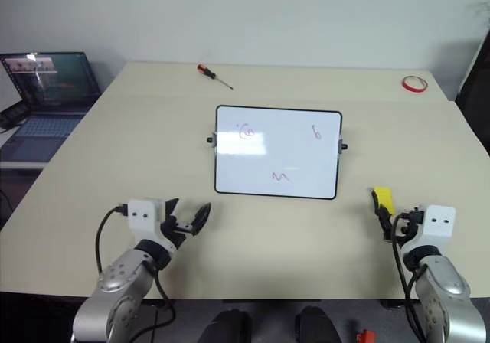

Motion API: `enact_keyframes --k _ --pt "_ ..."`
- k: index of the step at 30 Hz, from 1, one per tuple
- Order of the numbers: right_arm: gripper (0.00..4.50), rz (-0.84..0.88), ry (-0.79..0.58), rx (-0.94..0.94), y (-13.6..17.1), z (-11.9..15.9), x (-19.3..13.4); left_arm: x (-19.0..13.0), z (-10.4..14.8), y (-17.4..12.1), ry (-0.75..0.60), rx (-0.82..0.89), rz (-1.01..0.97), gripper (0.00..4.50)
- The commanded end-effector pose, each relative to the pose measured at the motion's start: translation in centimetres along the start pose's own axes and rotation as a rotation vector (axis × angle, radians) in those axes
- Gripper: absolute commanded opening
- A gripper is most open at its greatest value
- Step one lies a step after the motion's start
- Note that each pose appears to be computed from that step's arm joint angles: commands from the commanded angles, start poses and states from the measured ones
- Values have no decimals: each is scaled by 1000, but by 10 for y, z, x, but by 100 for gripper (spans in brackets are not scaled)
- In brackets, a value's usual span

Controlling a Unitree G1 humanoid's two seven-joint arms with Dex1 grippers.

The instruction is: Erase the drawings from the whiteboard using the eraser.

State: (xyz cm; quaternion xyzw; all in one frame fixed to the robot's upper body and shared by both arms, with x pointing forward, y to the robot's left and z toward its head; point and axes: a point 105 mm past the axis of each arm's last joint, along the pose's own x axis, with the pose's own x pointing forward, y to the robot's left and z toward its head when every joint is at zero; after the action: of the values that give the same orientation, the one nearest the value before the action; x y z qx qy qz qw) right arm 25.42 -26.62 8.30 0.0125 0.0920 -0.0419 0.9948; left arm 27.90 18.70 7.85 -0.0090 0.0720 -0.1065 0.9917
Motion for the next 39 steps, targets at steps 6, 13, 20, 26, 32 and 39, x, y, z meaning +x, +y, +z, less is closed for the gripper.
enact_keyframes --k 6,13,20,26,32,39 --pt "448 -37 -36 -9 -6 14 -8 0 13 -6 -39 19 -20 450" --pt "448 -16 -39 -1 -1 15 -6 0 16 -3 -58 11 -16 450" --pt "448 11 -62 24 12 19 5 -3 17 7 -71 26 4 450" --pt "448 47 -63 23 17 22 0 -10 14 15 -55 28 34 450" --pt "448 47 -47 36 19 15 4 -16 10 18 -46 31 52 450" --pt "448 61 -55 37 22 17 12 -10 23 24 -79 53 55 450"
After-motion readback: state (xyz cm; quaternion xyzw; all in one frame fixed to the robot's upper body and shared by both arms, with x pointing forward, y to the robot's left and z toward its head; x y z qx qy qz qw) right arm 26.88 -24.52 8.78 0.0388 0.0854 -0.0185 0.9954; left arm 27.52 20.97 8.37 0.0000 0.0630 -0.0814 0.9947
